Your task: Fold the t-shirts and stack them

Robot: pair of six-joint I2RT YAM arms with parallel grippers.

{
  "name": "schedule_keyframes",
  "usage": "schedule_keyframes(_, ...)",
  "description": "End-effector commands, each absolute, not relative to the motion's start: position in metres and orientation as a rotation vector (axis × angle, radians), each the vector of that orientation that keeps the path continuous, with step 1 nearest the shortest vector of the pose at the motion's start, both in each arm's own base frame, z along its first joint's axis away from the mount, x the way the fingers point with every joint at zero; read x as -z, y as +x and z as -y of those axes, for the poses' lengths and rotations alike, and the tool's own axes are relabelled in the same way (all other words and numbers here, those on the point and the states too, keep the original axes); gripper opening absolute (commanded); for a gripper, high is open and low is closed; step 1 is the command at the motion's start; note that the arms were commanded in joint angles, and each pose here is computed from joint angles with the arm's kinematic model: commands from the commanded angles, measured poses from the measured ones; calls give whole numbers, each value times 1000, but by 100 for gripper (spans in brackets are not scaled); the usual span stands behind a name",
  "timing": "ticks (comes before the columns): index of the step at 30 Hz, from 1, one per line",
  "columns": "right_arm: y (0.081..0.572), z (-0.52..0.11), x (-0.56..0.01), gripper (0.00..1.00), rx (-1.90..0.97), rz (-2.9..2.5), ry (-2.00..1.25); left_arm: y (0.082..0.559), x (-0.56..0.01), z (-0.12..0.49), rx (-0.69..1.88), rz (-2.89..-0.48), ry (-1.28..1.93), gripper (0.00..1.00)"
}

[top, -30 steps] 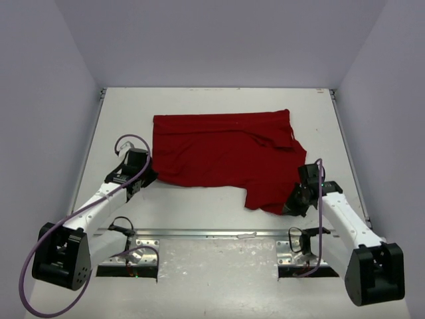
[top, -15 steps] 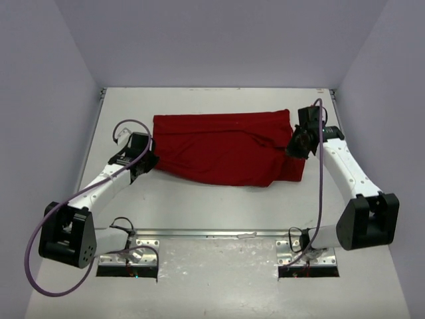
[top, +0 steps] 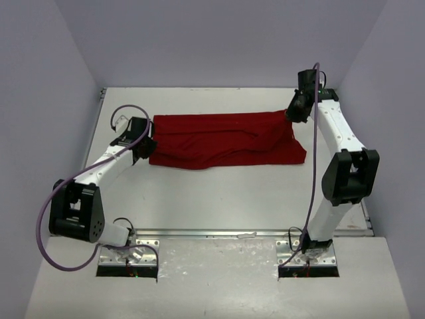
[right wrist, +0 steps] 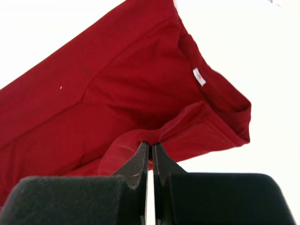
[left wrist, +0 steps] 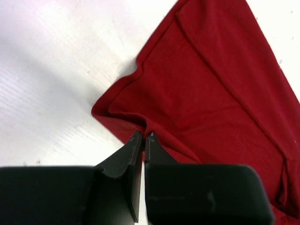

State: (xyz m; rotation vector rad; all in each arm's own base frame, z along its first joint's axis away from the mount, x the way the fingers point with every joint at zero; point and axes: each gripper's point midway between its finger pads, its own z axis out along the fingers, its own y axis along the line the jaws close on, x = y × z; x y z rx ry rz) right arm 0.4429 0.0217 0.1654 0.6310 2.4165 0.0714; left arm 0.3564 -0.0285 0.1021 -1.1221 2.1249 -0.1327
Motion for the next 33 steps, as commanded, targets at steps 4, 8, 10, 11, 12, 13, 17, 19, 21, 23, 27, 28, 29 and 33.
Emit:
schedule_keyframes(4, 480, -9, -169, 1, -93, -2405, 620, 395, -107, 20, 118, -2093, -1130, 0)
schedule_keyframes(8, 502, -11, -168, 1, -105, -2414, 579, 405, -98, 15, 87, -2105, -1157, 0)
schedule_keyframes(10, 512, -12, -167, 1, -112, -2413, 564, 410, -93, 14, 86, -2115, -1170, 0)
schedule_keyframes(11, 516, -14, -166, 1, -121, -2414, 559, 412, -91, 14, 83, -2116, -1173, 0)
schedule_keyframes(12, 521, -14, -170, 1, -129, -2405, 553, 416, -93, 14, 82, -2107, -1170, 0)
schedule_keyframes(13, 524, -16, -167, 1, -137, -2412, 547, 418, -88, 13, 66, -2117, -1176, 0)
schedule_keyframes(17, 532, -17, -141, 1, -139, -2461, 544, 433, -81, 10, 52, -2135, -1160, 0)
schedule_keyframes(19, 536, -18, -140, 1, -143, -2453, 549, 440, -78, 9, 35, -2146, -1157, 0)
schedule_keyframes(21, 540, -17, -138, 1, -140, -2444, 551, 447, -79, 8, 37, -2134, -1158, 0)
schedule_keyframes(23, 543, -17, -136, 1, -139, -2442, 551, 450, -76, 7, 30, -2139, -1158, 1)
schedule_keyframes(27, 554, -14, -126, 1, -129, -2449, 550, 459, -69, 3, 12, -2148, -1170, 0)
schedule_keyframes(28, 555, -13, -125, 1, -128, -2450, 552, 460, -67, 3, 12, -2151, -1173, 0)
schedule_keyframes(29, 557, -13, -123, 1, -127, -2455, 559, 461, -63, 2, 4, -2160, -1181, 0)
schedule_keyframes(33, 557, -14, -132, 1, -143, -2426, 559, 463, -62, 1, 16, -2152, -1183, 0)
